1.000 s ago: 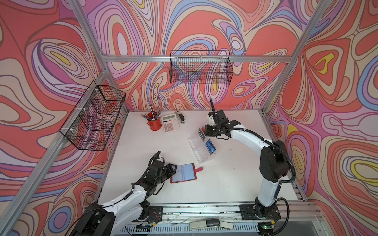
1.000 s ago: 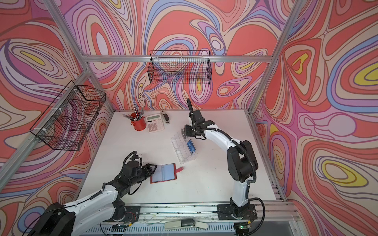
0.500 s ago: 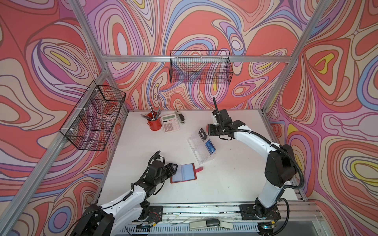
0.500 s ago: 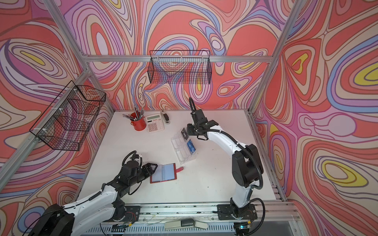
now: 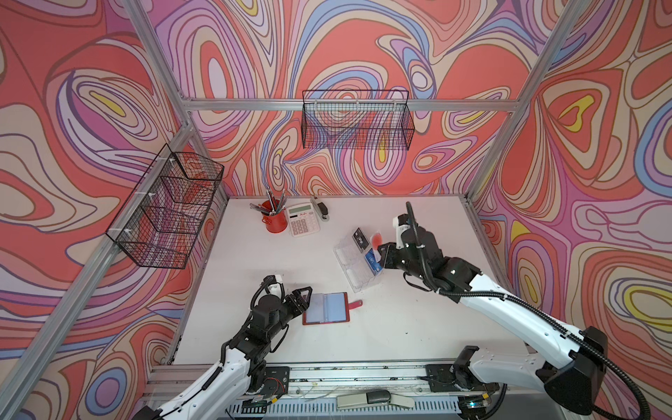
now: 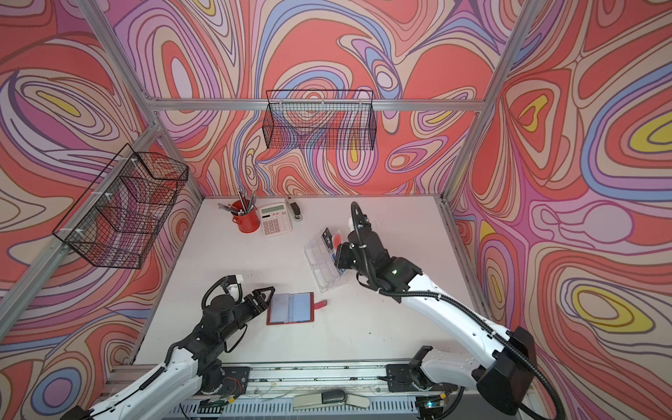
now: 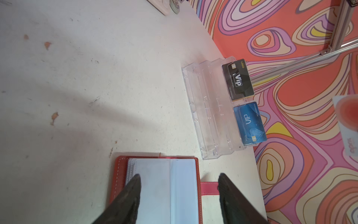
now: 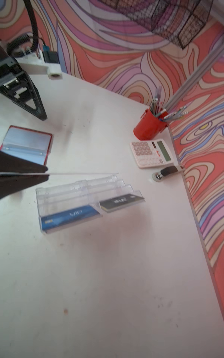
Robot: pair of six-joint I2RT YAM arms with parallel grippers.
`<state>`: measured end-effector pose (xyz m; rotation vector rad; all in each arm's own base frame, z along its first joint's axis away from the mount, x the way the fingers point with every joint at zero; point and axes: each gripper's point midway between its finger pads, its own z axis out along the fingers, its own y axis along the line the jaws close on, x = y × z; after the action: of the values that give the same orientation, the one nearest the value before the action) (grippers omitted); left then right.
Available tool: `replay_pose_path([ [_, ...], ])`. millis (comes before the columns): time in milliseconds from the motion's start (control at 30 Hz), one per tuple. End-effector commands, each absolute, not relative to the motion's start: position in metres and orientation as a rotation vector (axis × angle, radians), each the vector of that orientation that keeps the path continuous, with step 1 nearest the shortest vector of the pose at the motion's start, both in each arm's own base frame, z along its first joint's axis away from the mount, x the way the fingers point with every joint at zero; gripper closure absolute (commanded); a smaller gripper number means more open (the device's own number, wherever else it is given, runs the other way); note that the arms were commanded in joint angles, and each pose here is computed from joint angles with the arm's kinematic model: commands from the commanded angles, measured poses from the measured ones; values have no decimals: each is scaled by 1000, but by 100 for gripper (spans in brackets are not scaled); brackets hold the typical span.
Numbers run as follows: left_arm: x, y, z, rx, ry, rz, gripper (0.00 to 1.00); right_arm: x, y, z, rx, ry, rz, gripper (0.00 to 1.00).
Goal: Put the credit cards into the card holder
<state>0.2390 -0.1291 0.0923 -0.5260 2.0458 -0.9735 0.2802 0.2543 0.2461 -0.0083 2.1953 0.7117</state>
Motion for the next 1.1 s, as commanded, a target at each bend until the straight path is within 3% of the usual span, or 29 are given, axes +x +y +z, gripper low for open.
replay_pose_path([
  [0, 235, -108, 76, -664, 2091, -852, 39, 263, 278, 234, 140, 2113, 823, 100],
  [267, 215, -80, 65, -757, 2236, -614, 42, 208, 370, 174, 58, 2120, 1007, 100],
  [400, 191, -78, 58, -532, 2418, -485, 42, 196, 387, 148, 63, 2138, 1031, 100],
  [533, 195, -110, 73, -363, 2371, -697, 42, 199, 386, 124, 133, 2117, 1062, 100],
  [867, 200, -125, 62, -370, 2355, -812, 46, 206, 392, 79, 196, 2152, 1059, 100],
  [1067, 201, -128, 51, -390, 2387, -821, 45, 219, 390, 45, 295, 2174, 1184, 100],
])
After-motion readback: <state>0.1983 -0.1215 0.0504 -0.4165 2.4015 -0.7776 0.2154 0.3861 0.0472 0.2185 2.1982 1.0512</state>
